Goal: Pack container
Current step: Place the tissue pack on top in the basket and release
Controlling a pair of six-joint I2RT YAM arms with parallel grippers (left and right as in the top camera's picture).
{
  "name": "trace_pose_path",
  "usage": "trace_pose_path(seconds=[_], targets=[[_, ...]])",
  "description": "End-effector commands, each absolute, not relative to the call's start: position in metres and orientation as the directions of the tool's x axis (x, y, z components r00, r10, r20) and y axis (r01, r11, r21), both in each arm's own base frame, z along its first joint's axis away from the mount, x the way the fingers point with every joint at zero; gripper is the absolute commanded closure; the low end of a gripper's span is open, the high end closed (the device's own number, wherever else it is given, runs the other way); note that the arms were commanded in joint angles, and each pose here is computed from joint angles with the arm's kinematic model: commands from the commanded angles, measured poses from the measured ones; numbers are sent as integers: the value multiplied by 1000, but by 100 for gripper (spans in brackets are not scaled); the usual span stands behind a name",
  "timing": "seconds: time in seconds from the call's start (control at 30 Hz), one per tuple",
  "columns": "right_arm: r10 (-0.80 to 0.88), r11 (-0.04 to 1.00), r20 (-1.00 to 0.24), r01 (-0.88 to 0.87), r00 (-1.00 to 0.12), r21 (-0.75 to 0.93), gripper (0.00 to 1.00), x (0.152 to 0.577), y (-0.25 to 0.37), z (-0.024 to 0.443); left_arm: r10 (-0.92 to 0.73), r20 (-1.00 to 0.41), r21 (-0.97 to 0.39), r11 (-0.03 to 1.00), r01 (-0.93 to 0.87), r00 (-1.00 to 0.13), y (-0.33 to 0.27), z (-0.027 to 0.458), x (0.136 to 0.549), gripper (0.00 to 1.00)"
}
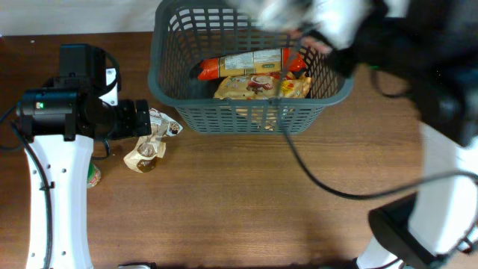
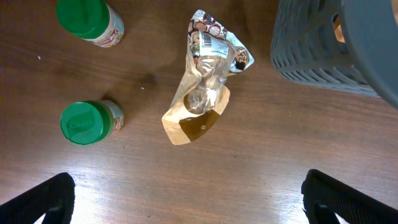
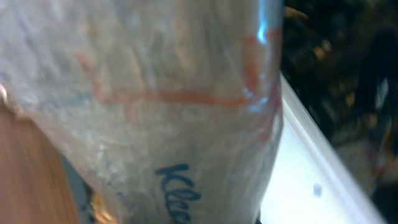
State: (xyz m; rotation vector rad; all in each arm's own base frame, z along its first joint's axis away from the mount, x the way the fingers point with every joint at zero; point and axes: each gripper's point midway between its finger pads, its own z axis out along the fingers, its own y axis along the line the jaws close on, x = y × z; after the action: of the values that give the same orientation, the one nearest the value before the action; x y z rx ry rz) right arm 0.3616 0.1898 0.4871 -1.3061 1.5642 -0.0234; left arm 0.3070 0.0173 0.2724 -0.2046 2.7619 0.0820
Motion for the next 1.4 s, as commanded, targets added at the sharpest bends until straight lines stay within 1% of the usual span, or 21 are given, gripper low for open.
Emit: trace_pose_path(seconds=[0.0,0.03,0.1,0.13,0.2,0.27,0.37,0.47,0.53,0.57,0.63,0.7,0.73,0.77,0.8,0.93,1.0,1.03,1.13,1.27,1.37], targets=[[-884,131,-391,-667,257,-734,96,404,216,435,-136,-370,36,986,-161,-919,20,274,306,1],[-895,130,-376,-667,239,-734,95,419,220,424,-136,-370,36,986,-161,-919,20,274,306,1],[-902,121,-369,-689,224,-715,89,438,229,401,-136,-370,36,986,-161,-919,20,274,306,1],[-905,121,-373,-713,207,-690,85,456,236,377,-136,-370,36,986,-161,-919,20,274,306,1],[-898,178,-413,-736,149,-653,84,479,246,352,-136,-370,36,986,-161,-919,20,274,306,1],[-888,249,-454,-759,68,-601,96,505,257,315,-136,-370,36,986,-161,-919,20,274,306,1],[-880,313,-474,-784,-27,-536,96,526,264,271,-136,-370,36,986,-161,-919,20,274,306,1],[-859,412,-490,-767,-147,-491,96,548,259,237,-136,-370,36,986,-161,-919,20,274,306,1],[-852,434,-492,-768,-180,-471,96,554,256,223,-137,-370,36,986,-161,-919,20,274,306,1],[-850,443,-487,-772,-201,-456,93,558,254,212,-136,-370,36,986,-161,-919,20,274,306,1],[-832,480,-499,-765,-242,-429,60,560,250,205,-136,-370,36,986,-161,-919,20,274,306,1],[-814,513,-513,-754,-274,-410,50,561,246,205,-136,-370,36,986,-161,-919,20,274,306,1],[-814,515,-512,-751,-275,-414,46,560,245,209,-136,-370,36,986,-161,-919,20,274,306,1],[-816,520,-504,-740,-282,-427,20,558,240,216,-136,-370,36,986,-161,-919,20,274,306,1],[-820,521,-496,-733,-286,-437,1,556,237,222,-136,-370,36,986,-161,-919,20,274,306,1],[-820,566,-449,-620,-355,-543,1,539,201,277,-136,-370,36,986,-161,-919,20,274,305,1],[-772,635,-487,-513,-408,-578,1,532,181,313,-136,-370,36,986,-161,-919,20,274,306,1],[-729,684,-535,-433,-426,-587,1,525,165,343,-136,-370,36,986,-161,-919,20,274,305,1],[-679,733,-606,-344,-415,-586,1,506,139,392,-136,-370,36,986,-161,-919,20,274,306,1],[-564,822,-706,-207,-429,-531,1,485,94,437,-136,-370,36,986,-161,-919,20,274,306,1],[-391,903,-789,-30,-475,-429,1,474,33,457,-119,-364,58,987,-150,-924,23,273,304,1]])
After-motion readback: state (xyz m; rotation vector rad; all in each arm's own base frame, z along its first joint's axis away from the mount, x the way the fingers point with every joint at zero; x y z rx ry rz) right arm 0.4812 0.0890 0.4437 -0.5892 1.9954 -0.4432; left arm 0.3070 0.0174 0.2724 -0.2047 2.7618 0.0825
